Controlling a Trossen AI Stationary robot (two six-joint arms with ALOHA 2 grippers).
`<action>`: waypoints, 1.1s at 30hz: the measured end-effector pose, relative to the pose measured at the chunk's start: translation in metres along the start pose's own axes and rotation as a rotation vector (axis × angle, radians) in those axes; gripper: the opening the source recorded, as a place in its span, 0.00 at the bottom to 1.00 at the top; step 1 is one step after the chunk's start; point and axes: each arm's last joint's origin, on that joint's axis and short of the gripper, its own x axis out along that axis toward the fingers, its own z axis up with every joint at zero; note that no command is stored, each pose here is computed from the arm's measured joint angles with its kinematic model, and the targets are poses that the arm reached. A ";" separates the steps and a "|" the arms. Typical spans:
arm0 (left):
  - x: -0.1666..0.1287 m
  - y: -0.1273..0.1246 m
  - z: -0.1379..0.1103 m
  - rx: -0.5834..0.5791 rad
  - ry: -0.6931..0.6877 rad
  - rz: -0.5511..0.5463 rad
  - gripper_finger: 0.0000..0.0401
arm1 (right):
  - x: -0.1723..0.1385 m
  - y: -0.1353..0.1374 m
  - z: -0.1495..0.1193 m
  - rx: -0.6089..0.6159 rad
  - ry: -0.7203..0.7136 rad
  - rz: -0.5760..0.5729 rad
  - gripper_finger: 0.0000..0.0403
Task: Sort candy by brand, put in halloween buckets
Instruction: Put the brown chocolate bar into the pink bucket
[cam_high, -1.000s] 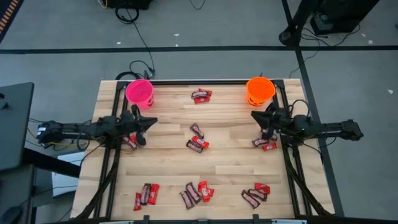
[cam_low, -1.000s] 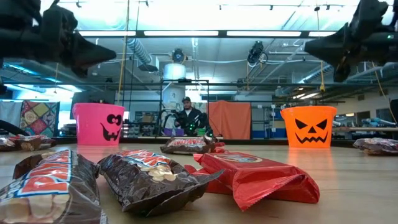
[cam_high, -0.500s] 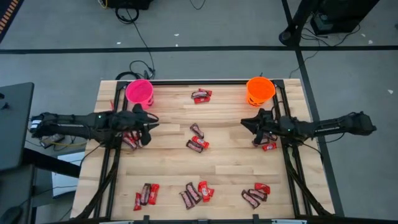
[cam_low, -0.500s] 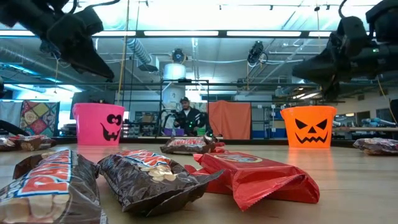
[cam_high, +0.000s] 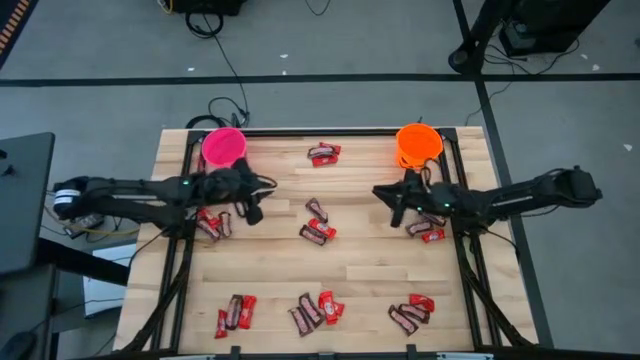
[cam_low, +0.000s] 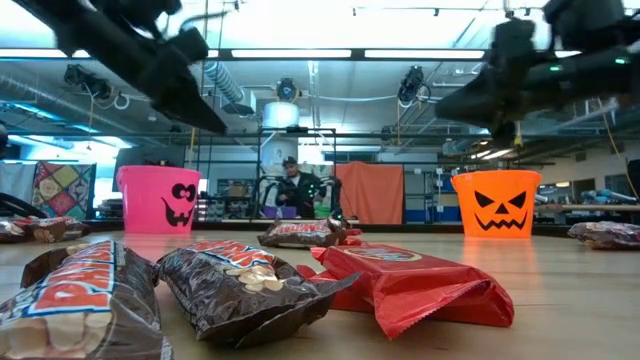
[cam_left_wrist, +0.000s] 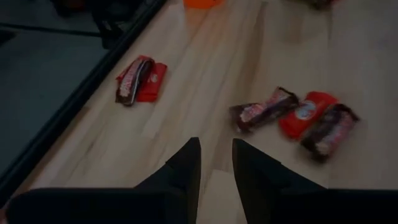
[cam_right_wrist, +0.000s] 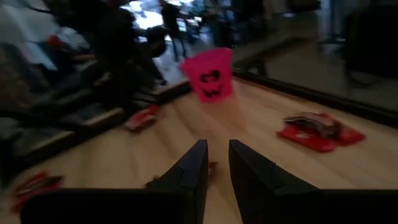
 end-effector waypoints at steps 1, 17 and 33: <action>0.007 0.003 -0.001 0.011 0.010 0.009 0.24 | 0.006 0.000 0.002 -0.006 0.009 -0.029 0.19; 0.126 0.074 0.032 0.080 0.087 0.009 0.25 | 0.083 0.015 -0.001 -0.007 0.191 -0.240 0.19; 0.227 0.120 0.033 0.032 0.328 0.027 0.51 | 0.095 0.010 -0.035 -0.004 0.258 -0.367 0.19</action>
